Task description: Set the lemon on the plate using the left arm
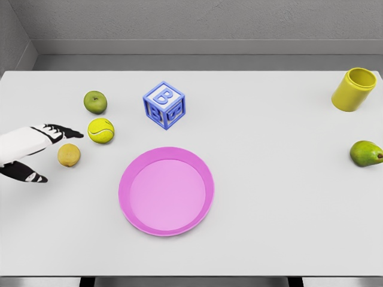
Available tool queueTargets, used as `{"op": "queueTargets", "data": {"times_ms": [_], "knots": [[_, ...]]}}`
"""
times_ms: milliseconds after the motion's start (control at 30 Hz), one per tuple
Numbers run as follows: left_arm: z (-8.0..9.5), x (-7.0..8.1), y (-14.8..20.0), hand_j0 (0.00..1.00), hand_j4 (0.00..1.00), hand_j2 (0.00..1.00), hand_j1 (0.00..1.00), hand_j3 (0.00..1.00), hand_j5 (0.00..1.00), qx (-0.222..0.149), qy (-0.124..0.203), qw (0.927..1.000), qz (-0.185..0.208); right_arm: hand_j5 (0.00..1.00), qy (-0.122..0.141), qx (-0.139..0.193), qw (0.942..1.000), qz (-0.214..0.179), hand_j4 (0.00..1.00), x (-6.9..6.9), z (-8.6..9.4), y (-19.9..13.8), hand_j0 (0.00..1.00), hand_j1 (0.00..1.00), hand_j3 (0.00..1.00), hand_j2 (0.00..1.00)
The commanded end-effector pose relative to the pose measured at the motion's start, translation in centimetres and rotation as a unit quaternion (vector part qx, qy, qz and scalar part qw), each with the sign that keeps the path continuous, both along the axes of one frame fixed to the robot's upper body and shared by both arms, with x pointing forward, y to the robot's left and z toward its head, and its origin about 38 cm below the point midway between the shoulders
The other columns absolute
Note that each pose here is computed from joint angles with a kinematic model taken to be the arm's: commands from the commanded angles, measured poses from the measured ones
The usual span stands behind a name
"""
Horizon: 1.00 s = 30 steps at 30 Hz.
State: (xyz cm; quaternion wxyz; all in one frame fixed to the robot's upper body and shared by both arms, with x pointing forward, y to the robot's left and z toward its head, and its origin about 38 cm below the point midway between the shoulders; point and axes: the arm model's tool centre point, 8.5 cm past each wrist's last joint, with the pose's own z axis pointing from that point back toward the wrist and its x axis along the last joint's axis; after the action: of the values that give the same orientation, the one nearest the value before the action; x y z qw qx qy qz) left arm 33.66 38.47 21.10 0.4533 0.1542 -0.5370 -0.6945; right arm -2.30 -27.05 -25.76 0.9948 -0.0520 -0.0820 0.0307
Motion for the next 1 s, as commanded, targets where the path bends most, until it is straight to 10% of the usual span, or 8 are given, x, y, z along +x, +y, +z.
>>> {"op": "queueTargets", "data": {"times_ms": [0, 967], "knots": [[-0.1, 0.0, 0.0, 1.00, 1.00, 1.00, 1.00, 1.00, 1.00, 0.001, 0.002, 1.0000, 0.001, 1.00, 0.000, 0.000, 1.0000, 0.000, 1.00, 0.0, 0.0, 0.0, 1.00, 1.00, 1.00, 1.00], [-1.4, 2.0, -0.3, 0.88, 0.88, 0.88, 0.88, 0.88, 0.88, 0.004, 0.006, 0.9995, 0.030, 1.00, 0.000, 0.000, 1.0000, 0.000, 1.00, 0.0, 0.0, 0.0, 1.00, 1.00, 1.00, 1.00]]}}
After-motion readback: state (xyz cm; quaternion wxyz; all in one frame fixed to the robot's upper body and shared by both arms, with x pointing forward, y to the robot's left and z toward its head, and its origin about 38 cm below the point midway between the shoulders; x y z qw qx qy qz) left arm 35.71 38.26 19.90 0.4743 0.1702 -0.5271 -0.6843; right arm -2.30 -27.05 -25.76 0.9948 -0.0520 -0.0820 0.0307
